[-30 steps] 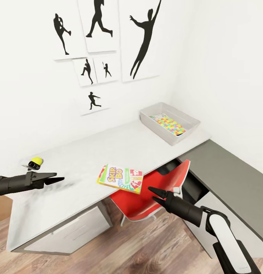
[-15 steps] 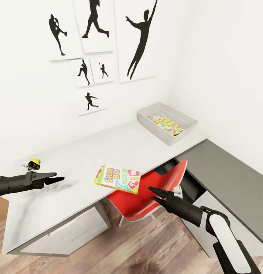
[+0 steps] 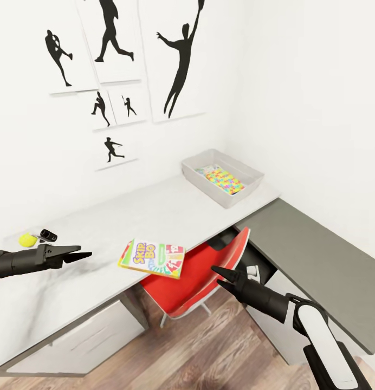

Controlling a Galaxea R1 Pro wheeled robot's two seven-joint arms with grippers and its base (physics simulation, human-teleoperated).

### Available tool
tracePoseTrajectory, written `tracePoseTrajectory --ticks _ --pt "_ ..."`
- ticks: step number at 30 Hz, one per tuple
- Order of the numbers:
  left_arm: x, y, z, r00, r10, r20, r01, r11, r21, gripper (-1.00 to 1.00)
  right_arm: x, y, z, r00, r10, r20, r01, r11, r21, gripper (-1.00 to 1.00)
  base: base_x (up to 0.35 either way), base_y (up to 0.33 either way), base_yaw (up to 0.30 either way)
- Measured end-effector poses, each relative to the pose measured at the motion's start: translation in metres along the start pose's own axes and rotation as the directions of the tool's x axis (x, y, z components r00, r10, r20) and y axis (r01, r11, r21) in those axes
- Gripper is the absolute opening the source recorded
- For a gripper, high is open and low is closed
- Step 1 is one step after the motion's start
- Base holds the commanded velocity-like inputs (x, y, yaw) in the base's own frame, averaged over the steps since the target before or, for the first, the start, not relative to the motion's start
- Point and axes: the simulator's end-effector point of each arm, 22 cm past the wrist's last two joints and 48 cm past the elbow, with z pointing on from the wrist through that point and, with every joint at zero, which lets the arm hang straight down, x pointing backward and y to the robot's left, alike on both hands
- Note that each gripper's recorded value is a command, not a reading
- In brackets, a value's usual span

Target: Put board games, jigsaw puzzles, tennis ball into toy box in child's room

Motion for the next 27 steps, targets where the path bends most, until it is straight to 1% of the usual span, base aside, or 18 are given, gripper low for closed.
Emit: tracePoseTrajectory --ticks 13,21,27 --pt "-0.003 -0.011 -0.002 1.0 0.019 0.004 -0.019 1.0 0.005 1.0 -0.001 0.01 -0.002 1.0 -0.018 0.005 0.018 1.0 -0.012 1.0 0.0 -0.009 -0.001" --pt "-0.004 -0.018 -0.003 0.999 0.033 0.008 -0.033 0.999 0.008 1.0 -0.002 0.017 -0.003 1.0 -0.029 0.009 0.03 0.999 -0.019 1.0 -0.051 -0.211 0.0" --pt "-0.006 -0.023 -0.004 0.999 0.043 0.011 -0.043 0.999 0.011 1.0 -0.003 0.022 -0.004 0.999 -0.038 0.013 0.038 0.999 -0.024 1.0 -0.01 -0.066 0.0"
